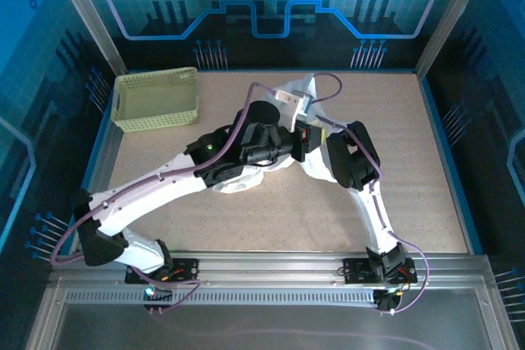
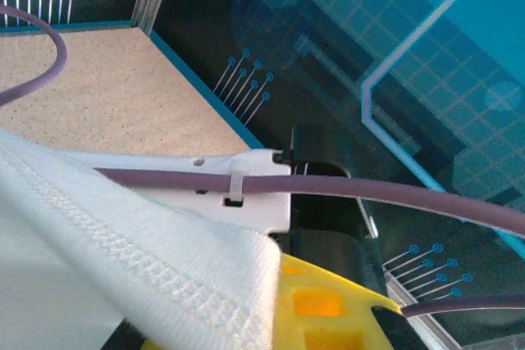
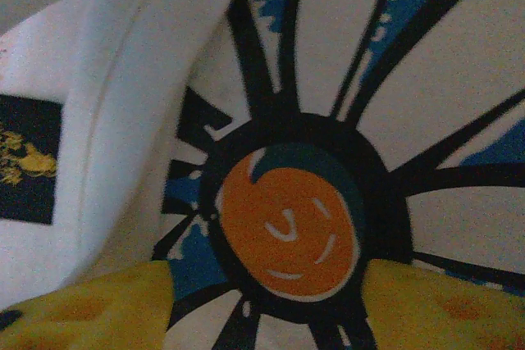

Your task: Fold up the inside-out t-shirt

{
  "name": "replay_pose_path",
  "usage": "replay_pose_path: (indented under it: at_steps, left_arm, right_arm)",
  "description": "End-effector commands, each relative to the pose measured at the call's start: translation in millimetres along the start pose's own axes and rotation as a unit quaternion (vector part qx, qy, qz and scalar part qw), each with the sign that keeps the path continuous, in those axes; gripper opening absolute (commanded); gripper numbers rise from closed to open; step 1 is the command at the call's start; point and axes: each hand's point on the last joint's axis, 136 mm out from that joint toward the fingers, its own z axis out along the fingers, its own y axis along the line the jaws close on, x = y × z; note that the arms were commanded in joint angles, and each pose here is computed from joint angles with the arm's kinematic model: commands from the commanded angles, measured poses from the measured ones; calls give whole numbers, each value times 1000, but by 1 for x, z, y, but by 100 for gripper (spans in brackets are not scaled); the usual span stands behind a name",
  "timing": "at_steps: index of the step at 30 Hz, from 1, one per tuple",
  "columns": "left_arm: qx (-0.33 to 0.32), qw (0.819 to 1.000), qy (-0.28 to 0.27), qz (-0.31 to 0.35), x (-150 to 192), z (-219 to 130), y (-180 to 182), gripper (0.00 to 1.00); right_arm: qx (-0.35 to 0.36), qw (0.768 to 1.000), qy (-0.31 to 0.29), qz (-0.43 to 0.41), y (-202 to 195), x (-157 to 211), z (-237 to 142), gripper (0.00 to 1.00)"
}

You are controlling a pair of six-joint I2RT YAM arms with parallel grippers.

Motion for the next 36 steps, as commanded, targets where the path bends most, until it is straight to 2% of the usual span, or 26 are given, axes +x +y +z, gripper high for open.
replay_pose_path:
  at_steps: [1, 6, 9, 13, 16, 19, 22, 26, 30, 33, 36]
  left_arm:
    - [39, 998, -59, -2, -34, -29, -18, 4]
    - [-23, 997, -74, -19, -44, -40, 20, 4]
    - [-73, 994, -79, -31, -47, -48, 56, 5]
    - [-165, 982, -71, -57, -43, -57, 119, 5]
    - [-229, 967, -60, -90, -32, -65, 172, 5]
    - [-285, 949, -40, -132, -14, -71, 224, 5]
    - [-335, 929, -3, -160, 10, -70, 271, 5]
    - [-386, 900, 73, -191, 52, -58, 323, 2]
    - [-405, 880, 134, -207, 88, -42, 349, 0]
    - [-410, 872, 158, -217, 104, -32, 360, 0]
    - [-415, 867, 168, -218, 112, -28, 367, 0]
  right_arm:
    - [67, 995, 64, -20, -30, 44, 29, 53]
    - [72, 996, 41, -21, -45, 39, 19, 22]
    - [66, 997, 21, -18, -57, 32, 1, 11]
    - [44, 999, -6, -18, -70, 26, -22, 0]
    - [29, 999, -17, -16, -82, 29, -34, 0]
    - [-17, 999, -25, -13, -83, 34, -45, 0]
    - [-63, 997, -34, -22, -77, 39, -58, 0]
    - [-133, 989, -58, -38, -66, 41, -89, 0]
    - [-192, 977, -80, -51, -58, 40, -122, 0]
    - [-223, 970, -80, -56, -56, 43, -136, 0]
    - [-223, 970, -75, -59, -60, 47, -138, 0]
